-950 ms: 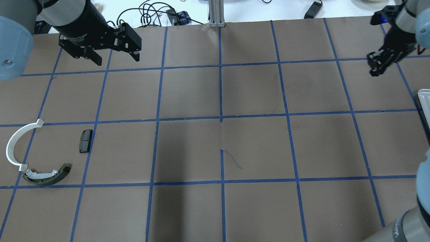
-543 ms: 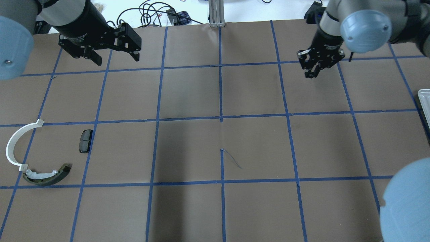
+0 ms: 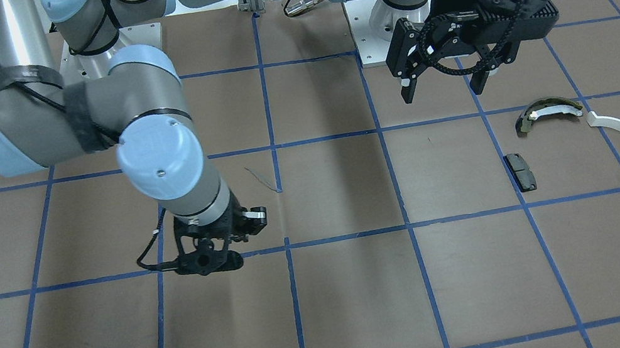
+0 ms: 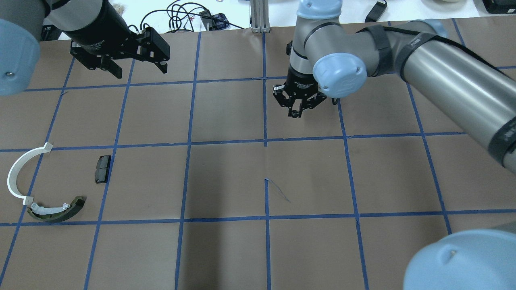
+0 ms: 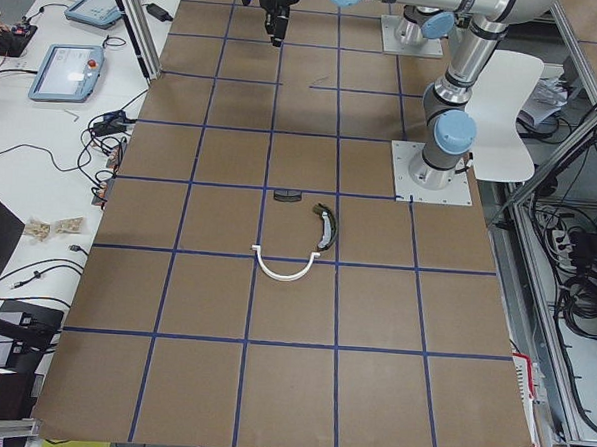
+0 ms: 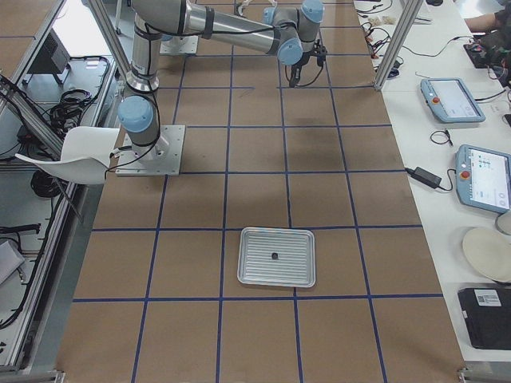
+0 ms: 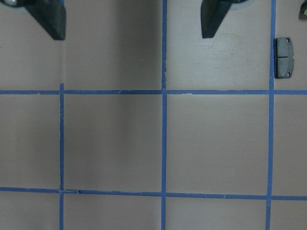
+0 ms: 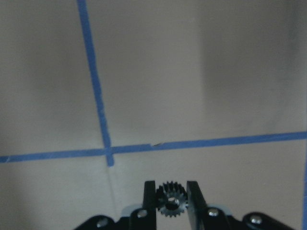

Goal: Place bearing gear from tray to pile

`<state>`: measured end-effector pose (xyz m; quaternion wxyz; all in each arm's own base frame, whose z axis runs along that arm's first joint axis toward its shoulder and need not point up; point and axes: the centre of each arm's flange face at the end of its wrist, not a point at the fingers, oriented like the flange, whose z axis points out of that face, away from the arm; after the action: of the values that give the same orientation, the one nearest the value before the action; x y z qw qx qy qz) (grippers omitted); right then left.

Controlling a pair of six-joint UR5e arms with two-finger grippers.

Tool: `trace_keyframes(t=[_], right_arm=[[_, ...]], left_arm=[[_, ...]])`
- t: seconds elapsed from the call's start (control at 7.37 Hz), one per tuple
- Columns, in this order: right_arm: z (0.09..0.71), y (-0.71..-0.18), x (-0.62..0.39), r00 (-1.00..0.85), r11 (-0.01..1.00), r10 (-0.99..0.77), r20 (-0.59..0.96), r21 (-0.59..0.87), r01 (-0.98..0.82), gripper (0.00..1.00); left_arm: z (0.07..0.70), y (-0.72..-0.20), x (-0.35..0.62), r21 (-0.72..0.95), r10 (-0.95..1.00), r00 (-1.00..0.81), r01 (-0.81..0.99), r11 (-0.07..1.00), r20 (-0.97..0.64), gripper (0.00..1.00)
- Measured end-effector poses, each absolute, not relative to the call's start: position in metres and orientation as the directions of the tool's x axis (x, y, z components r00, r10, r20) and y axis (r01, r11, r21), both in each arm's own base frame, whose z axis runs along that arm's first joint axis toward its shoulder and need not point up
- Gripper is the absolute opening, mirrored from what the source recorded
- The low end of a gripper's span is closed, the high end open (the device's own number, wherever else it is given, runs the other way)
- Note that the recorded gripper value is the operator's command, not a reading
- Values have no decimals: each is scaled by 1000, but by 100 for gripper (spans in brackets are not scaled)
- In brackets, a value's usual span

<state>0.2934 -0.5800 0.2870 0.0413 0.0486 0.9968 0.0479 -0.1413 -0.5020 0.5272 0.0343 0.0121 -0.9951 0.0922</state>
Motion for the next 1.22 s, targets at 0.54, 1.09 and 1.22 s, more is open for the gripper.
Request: trace_keyframes(t=[0.54, 1.09, 1.22], right_arm=[[225, -535, 395, -991, 989, 112, -79, 109, 103, 0], [193, -501, 411, -996, 984, 82, -46, 164, 73, 100], [193, -501, 411, -996, 985, 80, -46, 159, 72, 100]], left_arm=[[527, -502, -141, -183, -18, -997, -30, 983, 70, 100], [527, -503, -139, -182, -22, -997, -35, 983, 71, 100], [527, -503, -139, -181, -23, -997, -36, 983, 71, 100]])
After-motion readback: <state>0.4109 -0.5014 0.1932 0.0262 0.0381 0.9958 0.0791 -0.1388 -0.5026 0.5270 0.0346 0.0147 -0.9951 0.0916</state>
